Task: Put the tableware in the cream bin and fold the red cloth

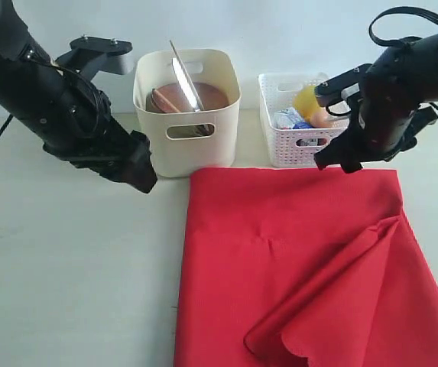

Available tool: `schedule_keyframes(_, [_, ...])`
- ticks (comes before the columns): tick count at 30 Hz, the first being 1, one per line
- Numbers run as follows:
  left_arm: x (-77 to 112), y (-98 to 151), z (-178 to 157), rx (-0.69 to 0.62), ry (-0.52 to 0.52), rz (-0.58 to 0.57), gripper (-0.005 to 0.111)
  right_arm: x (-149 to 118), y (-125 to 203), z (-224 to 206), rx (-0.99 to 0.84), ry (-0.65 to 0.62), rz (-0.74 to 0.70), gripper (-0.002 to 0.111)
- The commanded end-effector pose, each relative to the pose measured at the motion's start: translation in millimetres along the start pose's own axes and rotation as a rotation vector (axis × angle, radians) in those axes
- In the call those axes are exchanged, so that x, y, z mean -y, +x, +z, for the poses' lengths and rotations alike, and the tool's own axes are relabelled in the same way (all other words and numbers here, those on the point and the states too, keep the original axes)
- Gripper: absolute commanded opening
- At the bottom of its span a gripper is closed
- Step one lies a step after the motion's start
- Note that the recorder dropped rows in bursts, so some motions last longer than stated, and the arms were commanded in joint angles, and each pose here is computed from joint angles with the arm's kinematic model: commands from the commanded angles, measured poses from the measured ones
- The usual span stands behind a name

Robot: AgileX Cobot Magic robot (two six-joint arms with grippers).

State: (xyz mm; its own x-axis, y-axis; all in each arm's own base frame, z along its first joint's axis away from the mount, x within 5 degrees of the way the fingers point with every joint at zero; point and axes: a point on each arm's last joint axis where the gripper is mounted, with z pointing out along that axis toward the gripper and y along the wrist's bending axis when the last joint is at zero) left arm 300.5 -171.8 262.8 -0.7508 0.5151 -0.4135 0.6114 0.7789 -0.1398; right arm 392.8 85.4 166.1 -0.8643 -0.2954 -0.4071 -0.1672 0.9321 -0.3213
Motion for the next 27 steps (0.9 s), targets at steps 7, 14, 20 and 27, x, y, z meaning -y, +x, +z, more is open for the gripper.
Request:
schedule_keyframes(7, [5.5, 2.5, 14.3, -0.048, 0.083, 0.051, 0.074, -30.7, 15.5, -18.4, -0.181, -0.402, -0.157, 0.055])
schedule_keyframes(14, [14.8, 5.6, 27.8, -0.105, 0.228, 0.026, 0.022, -46.2, 21.4, -27.2, -0.253, -0.595, -0.106, 0.023])
schedule_keyframes(20, [24.5, 9.2, 39.6, -0.099, 0.227, 0.085, 0.002, -49.1, 31.9, -23.5, -0.293, -0.608, -0.096, 0.000])
schedule_keyframes(27, [43.5, 15.1, 59.1, -0.113, 0.231, 0.153, 0.002, -52.6, 52.8, -11.6, -0.317, -0.591, -0.089, 0.000])
